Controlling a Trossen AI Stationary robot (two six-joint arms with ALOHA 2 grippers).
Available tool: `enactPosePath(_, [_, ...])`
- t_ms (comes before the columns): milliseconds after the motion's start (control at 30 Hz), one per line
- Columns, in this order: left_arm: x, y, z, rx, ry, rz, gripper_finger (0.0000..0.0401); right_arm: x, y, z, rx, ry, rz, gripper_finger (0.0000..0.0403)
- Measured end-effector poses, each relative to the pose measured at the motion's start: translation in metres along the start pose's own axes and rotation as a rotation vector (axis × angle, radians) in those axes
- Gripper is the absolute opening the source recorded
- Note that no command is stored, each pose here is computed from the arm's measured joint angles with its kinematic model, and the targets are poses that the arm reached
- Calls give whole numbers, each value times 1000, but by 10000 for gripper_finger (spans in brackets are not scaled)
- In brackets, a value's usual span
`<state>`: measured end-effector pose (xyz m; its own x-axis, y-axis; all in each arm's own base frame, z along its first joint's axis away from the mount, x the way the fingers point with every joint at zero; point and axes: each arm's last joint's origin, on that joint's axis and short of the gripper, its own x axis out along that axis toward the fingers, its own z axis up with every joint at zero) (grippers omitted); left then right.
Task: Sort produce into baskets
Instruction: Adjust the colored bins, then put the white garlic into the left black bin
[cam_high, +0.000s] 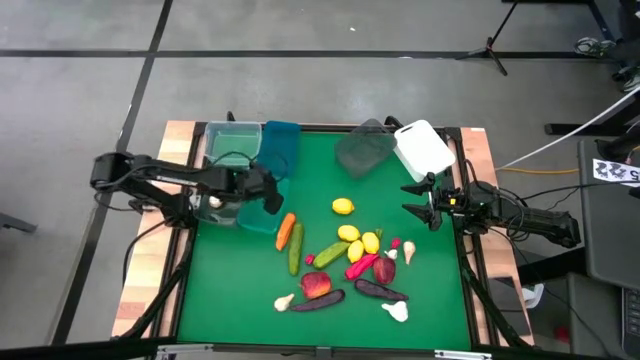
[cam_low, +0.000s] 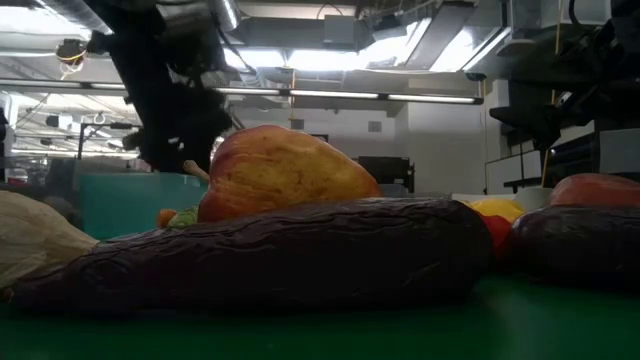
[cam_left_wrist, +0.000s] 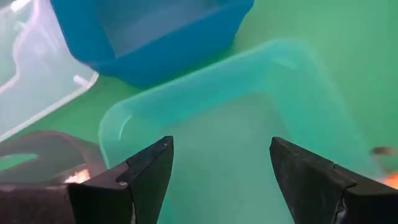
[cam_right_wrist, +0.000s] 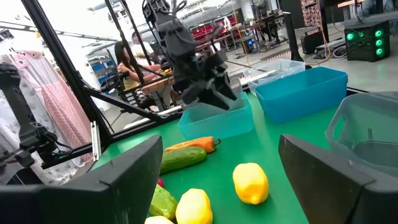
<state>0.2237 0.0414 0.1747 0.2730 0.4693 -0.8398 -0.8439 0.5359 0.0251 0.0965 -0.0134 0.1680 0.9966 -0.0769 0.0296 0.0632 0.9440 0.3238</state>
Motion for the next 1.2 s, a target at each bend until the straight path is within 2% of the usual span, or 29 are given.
enactPosePath(333, [9,4,-10,8,82,101,264,0,0,0,0,0,0,319])
enactPosePath(567, [8,10,-14,-37,117,165,264,0,0,0,3,0,0,319])
enactPosePath(833, [4,6,-9,-35,113,155,264,0,0,0,3,1,2,319])
enactPosePath(1067, [-26,-7,13,1,117,141,264,0,0,0,2,1,2,319])
enactPosePath(1200, [-52,-27,20,102,130,25,264,0,0,0,2,1,2,319])
